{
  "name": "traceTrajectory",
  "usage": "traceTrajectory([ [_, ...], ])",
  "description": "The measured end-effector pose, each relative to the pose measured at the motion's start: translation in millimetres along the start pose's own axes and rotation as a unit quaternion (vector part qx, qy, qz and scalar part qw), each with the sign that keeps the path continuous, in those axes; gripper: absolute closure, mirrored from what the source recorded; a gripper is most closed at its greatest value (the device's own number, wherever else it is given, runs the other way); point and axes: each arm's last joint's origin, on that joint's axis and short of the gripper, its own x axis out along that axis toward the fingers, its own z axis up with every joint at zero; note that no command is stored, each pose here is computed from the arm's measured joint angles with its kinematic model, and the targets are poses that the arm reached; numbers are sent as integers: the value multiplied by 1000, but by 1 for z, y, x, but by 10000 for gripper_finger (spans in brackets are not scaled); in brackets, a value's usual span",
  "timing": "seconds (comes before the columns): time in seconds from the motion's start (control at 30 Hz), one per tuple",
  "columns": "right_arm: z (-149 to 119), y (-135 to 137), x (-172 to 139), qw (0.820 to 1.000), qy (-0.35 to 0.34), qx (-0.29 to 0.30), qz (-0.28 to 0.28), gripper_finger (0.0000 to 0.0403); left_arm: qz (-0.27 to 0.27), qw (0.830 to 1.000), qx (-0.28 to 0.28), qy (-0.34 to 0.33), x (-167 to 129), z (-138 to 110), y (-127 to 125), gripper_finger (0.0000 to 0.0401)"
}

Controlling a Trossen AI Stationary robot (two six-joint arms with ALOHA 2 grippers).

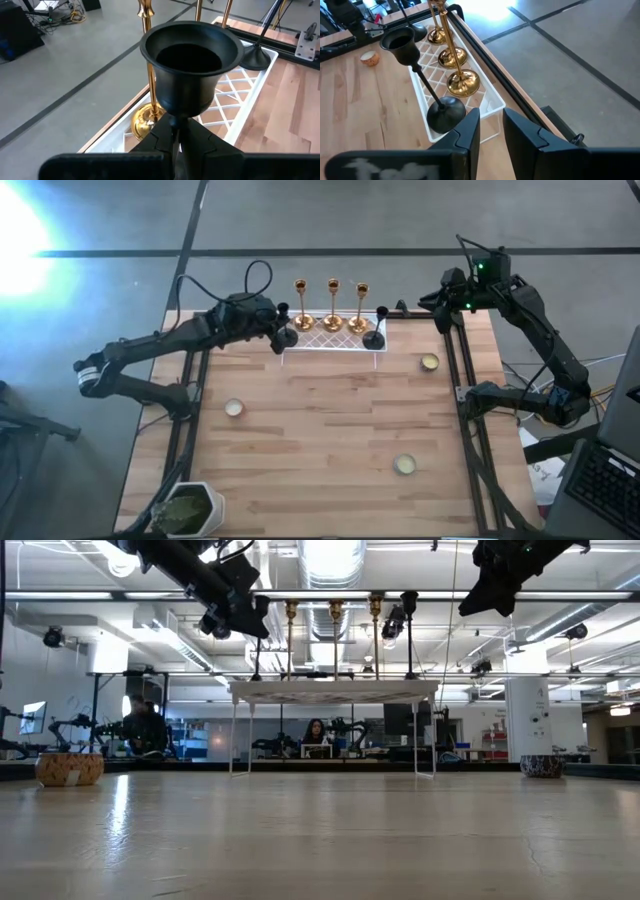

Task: Pick & Place candle stick holders
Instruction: Put the black candle holder on the shelf, then put the white scented candle on the shelf

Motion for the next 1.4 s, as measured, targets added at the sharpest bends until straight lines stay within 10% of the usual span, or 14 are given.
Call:
traceTrajectory([
  [0.87, 0, 0, 0, 1000, 2, 1, 1, 339, 2, 999, 24, 31, -15, -3, 2, 233],
  [1.4, -2, 1, 0, 1000, 11, 6, 3, 318, -15, 990, 47, 130, -75, 16, 9, 177],
])
